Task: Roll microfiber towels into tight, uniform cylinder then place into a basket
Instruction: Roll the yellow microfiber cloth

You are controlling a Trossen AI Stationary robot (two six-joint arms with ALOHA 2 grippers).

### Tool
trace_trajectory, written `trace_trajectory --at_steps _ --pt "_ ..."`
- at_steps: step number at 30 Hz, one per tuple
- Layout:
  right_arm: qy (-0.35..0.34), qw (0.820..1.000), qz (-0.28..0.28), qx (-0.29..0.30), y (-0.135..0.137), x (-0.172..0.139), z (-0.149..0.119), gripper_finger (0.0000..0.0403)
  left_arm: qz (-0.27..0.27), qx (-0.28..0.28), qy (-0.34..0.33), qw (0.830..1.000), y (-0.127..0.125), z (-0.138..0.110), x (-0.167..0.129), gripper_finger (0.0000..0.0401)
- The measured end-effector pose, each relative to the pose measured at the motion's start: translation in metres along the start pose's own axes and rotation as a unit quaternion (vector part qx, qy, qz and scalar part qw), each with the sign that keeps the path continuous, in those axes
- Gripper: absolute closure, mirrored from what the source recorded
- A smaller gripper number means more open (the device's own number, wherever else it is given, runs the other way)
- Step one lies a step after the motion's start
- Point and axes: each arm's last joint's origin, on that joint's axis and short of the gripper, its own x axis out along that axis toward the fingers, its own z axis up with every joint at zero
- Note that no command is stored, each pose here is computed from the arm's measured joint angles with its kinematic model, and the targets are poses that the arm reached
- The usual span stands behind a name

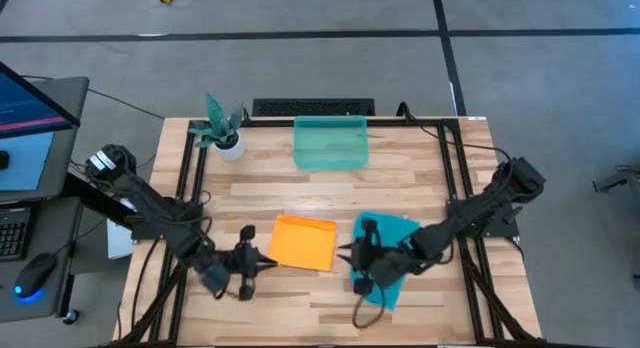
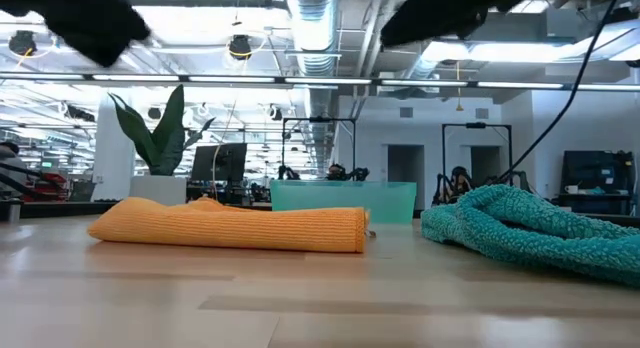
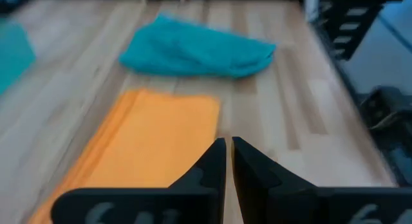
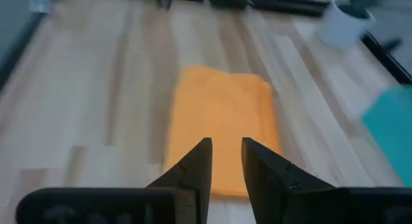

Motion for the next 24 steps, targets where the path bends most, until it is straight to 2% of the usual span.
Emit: trace_trajectory --at_steps 5,10,15,19,24 --pt "-0.032 0.998 0.027 -0.05 0.019 -0.009 0.001 0.0296 0.013 0.064 -0.042 0.997 -0.022 0.009 -0.017 0.0399" --pt "-0.066 0.995 0.002 -0.07 0.025 -0.015 0.005 0.0296 0.025 0.127 -0.061 0.99 -0.038 0.019 -0.028 0.0399" --pt "-0.072 0.993 -0.02 -0.087 0.027 -0.018 0.005 0.0296 0.089 0.199 -0.054 0.975 -0.042 0.018 -0.028 0.0399" --pt "-0.068 0.987 -0.072 -0.125 0.022 -0.016 0.005 0.0296 0.121 0.248 -0.037 0.96 -0.039 0.015 -0.026 0.04" --pt "-0.062 0.975 -0.138 -0.162 0.014 -0.013 0.007 0.0296 0.145 0.267 -0.023 0.953 -0.032 0.015 -0.021 0.04"
